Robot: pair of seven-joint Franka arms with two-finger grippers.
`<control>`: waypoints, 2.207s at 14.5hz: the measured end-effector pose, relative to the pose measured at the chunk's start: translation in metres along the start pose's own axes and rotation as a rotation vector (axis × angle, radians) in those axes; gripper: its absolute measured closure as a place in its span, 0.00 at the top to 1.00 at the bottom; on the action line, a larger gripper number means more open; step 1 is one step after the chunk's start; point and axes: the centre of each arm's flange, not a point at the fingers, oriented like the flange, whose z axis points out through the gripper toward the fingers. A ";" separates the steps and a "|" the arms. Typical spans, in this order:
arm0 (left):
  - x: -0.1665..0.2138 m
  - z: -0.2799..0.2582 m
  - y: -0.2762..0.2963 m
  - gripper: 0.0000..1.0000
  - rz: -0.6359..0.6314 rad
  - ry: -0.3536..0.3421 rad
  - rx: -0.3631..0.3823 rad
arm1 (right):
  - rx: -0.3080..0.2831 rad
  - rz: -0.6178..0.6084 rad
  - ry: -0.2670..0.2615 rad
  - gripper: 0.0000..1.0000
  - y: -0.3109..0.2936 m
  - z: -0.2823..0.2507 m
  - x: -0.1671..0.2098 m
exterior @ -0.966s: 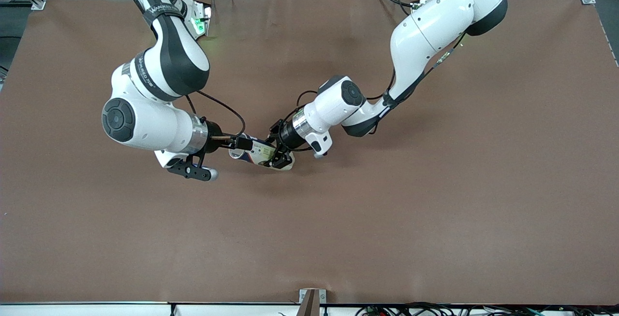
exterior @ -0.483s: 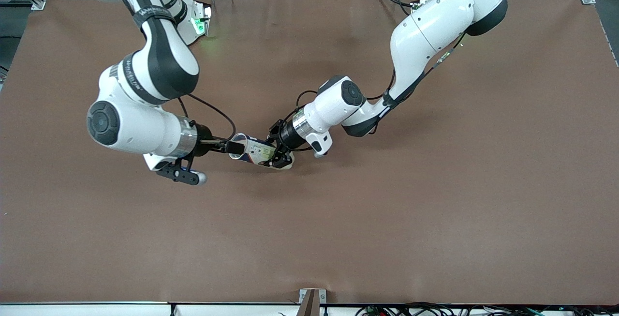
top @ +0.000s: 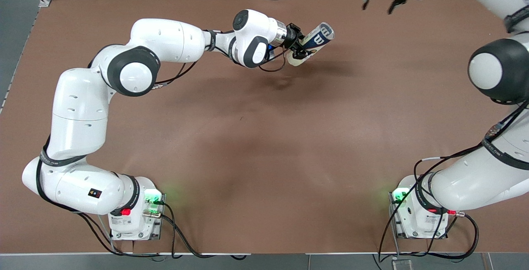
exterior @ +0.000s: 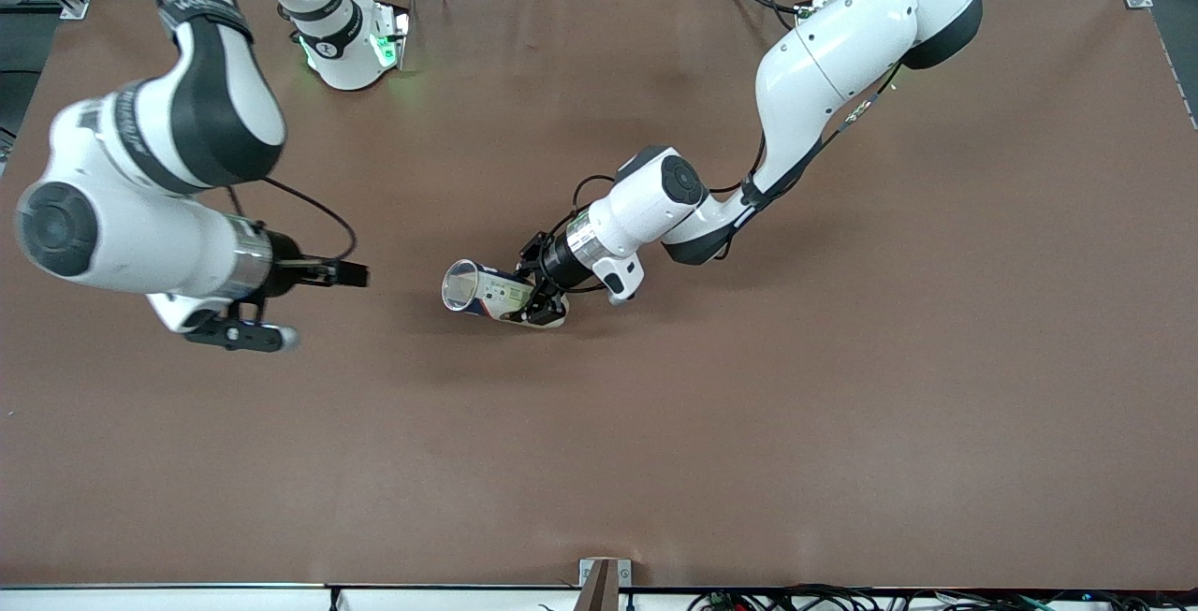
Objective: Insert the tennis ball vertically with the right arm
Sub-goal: 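Open the right gripper and withdraw it while the left gripper lowers the can, then stand the can upright on the table and open the left gripper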
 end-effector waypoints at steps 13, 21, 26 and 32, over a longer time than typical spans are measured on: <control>0.013 0.006 -0.037 0.67 -0.020 -0.176 -0.130 | -0.102 -0.124 0.208 1.00 0.097 -0.141 -0.090; 0.035 0.030 -0.073 0.67 -0.076 -0.200 -0.101 | -0.107 -0.131 0.281 1.00 0.095 -0.159 -0.098; 0.041 0.038 -0.083 0.67 -0.069 -0.209 -0.097 | -0.104 -0.133 0.313 1.00 0.095 -0.171 -0.108; 0.046 0.037 -0.080 0.67 -0.042 -0.226 -0.099 | -0.103 -0.135 0.339 1.00 0.094 -0.174 -0.106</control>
